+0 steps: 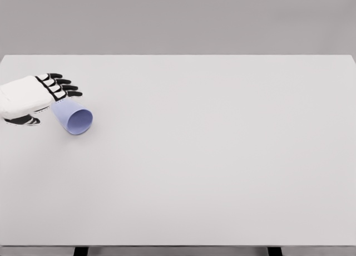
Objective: Flip the cup with left arm and place it on the table
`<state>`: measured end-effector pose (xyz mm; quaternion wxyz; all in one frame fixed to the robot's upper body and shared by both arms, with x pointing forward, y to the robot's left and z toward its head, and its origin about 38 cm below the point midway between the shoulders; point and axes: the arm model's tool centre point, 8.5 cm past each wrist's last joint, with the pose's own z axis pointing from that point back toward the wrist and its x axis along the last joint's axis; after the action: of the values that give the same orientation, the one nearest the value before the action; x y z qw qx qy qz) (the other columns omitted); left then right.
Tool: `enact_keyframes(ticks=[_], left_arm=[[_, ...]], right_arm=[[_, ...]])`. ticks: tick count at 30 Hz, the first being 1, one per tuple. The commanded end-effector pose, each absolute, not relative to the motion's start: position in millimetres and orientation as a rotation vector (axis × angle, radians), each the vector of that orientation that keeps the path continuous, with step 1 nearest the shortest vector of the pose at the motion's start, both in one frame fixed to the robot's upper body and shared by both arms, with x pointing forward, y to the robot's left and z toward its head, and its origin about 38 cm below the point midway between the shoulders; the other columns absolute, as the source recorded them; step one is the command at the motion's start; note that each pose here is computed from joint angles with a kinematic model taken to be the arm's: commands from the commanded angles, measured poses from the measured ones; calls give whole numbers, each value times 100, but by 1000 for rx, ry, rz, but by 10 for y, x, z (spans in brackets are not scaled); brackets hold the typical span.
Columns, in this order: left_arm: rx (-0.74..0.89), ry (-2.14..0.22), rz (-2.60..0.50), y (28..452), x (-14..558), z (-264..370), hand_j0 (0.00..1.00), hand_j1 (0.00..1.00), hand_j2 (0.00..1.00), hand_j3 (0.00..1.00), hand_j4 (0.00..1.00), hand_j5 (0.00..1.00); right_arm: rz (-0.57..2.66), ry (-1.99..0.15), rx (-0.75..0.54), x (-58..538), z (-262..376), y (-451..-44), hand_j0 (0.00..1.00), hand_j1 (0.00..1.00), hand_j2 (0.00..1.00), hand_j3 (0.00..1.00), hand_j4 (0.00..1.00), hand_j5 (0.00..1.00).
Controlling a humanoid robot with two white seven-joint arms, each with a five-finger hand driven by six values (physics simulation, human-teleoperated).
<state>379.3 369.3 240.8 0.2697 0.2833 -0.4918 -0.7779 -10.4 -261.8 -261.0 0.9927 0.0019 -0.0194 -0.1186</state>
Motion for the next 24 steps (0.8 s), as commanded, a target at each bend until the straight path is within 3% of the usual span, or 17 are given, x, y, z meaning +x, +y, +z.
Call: enact_keyframes(ticks=[1, 7, 13, 24], left_arm=[[744, -1255, -2130, 3705, 3789, 2350, 100, 100, 100, 100, 100, 100], [739, -1332, -2025, 3764, 3977, 2480, 100, 100, 100, 100, 100, 100], [600, -1258, -2040, 3626, 4109, 2106, 100, 100, 100, 100, 100, 100], [554, -1184, -2015, 3720, 4275, 1910, 100, 100, 100, 100, 100, 100]], right_arm=[[-238, -39, 4, -105, -2610, -2618, 100, 100, 100, 100, 100, 100], [-237, -40, 4, -103, -2610, -2619, 100, 100, 100, 100, 100, 100], [-237, -40, 4, -103, -2610, -2619, 100, 100, 100, 100, 100, 100], [-237, -40, 4, -103, -2610, -2619, 100, 100, 100, 100, 100, 100]])
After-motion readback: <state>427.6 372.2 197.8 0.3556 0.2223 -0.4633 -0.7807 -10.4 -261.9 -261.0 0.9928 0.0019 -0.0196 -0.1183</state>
